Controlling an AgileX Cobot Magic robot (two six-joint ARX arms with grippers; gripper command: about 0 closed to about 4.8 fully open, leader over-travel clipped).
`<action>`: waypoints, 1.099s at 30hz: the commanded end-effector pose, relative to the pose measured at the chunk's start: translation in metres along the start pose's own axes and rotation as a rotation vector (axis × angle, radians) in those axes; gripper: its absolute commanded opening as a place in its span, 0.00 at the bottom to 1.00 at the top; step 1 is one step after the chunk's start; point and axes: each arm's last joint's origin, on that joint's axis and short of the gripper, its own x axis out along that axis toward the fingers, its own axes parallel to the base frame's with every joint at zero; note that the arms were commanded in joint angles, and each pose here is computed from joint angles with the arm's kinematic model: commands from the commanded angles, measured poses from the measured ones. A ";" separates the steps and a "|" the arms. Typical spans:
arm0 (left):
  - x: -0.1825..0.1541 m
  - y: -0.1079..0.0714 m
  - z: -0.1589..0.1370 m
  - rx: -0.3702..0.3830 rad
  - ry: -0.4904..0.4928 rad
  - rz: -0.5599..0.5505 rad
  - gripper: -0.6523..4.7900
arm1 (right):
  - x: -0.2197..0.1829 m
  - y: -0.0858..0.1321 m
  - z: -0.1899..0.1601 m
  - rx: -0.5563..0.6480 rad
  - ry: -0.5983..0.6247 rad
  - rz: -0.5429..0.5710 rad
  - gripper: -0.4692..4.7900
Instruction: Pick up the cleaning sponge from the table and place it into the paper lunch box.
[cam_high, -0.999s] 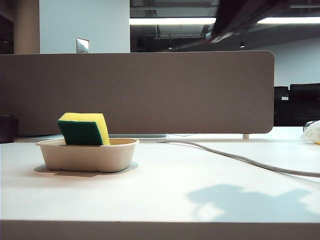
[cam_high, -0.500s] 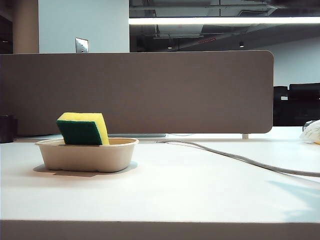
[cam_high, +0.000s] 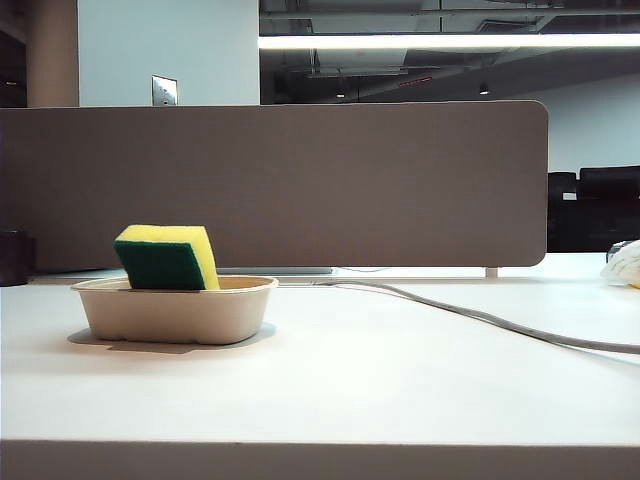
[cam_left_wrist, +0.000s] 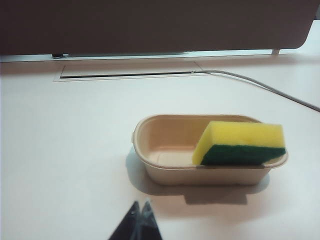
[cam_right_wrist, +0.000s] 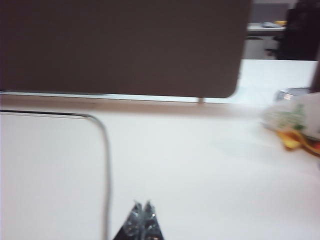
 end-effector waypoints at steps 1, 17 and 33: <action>0.000 0.000 0.001 0.002 -0.005 -0.004 0.11 | -0.005 -0.007 -0.007 -0.007 0.012 -0.066 0.07; 0.000 0.000 0.001 0.002 -0.005 -0.004 0.11 | -0.012 -0.015 -0.019 -0.010 0.045 -0.135 0.07; 0.000 0.000 0.001 0.002 -0.005 -0.004 0.11 | -0.012 -0.014 -0.019 -0.009 0.044 -0.109 0.07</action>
